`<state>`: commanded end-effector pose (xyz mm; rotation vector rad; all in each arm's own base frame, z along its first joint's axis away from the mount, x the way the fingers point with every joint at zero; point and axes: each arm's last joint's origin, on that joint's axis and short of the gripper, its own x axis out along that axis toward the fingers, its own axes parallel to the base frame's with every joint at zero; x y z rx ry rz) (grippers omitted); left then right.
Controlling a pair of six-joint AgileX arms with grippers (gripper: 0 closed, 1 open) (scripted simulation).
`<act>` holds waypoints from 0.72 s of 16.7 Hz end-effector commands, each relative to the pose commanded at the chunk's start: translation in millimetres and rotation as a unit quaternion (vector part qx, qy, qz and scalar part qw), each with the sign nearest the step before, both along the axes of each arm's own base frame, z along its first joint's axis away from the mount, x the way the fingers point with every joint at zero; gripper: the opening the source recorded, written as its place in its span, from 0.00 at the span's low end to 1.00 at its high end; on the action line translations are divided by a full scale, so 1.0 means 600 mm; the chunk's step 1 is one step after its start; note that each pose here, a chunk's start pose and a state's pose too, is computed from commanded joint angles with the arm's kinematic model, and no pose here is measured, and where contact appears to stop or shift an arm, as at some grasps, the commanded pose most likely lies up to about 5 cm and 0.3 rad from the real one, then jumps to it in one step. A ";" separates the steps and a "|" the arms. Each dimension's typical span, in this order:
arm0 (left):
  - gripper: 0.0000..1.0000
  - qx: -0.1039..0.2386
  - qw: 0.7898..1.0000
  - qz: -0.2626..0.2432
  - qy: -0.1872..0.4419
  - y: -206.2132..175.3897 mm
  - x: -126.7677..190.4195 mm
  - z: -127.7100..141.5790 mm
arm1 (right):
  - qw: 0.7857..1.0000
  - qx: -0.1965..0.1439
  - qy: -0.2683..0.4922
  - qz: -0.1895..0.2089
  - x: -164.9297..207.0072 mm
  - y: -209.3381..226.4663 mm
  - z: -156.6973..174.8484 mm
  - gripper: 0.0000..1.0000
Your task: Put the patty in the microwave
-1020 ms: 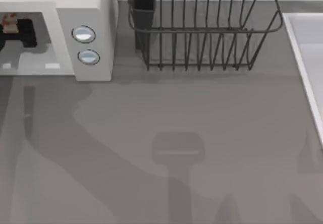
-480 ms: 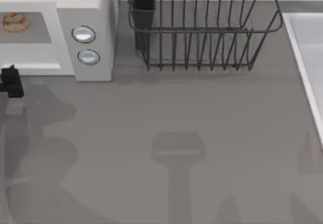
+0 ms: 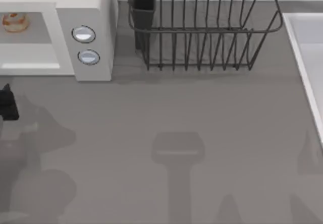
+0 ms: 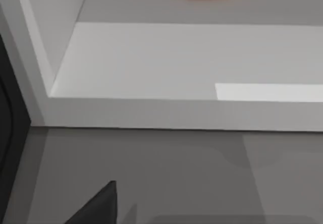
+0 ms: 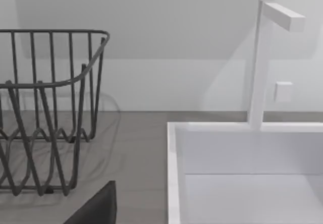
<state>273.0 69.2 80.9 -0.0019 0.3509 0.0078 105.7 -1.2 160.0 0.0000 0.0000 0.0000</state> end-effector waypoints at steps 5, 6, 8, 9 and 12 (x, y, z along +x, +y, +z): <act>1.00 0.001 1.000 -0.001 -0.003 -0.001 0.005 0.012 | 1.000 0.000 0.000 0.000 0.000 0.000 0.000 1.00; 1.00 0.002 1.000 -0.001 -0.006 0.000 0.008 0.022 | 1.000 0.000 0.000 0.000 0.000 0.000 0.000 1.00; 1.00 0.002 1.000 0.000 -0.008 0.002 0.012 0.050 | 1.000 0.000 0.000 0.000 0.000 0.000 0.000 1.00; 1.00 0.002 1.000 0.000 -0.006 0.002 0.014 0.064 | 1.000 0.000 0.000 0.000 0.000 0.000 0.000 1.00; 1.00 -0.001 1.000 0.000 0.005 0.001 0.011 0.110 | 1.000 0.000 0.000 0.000 0.000 0.000 0.000 1.00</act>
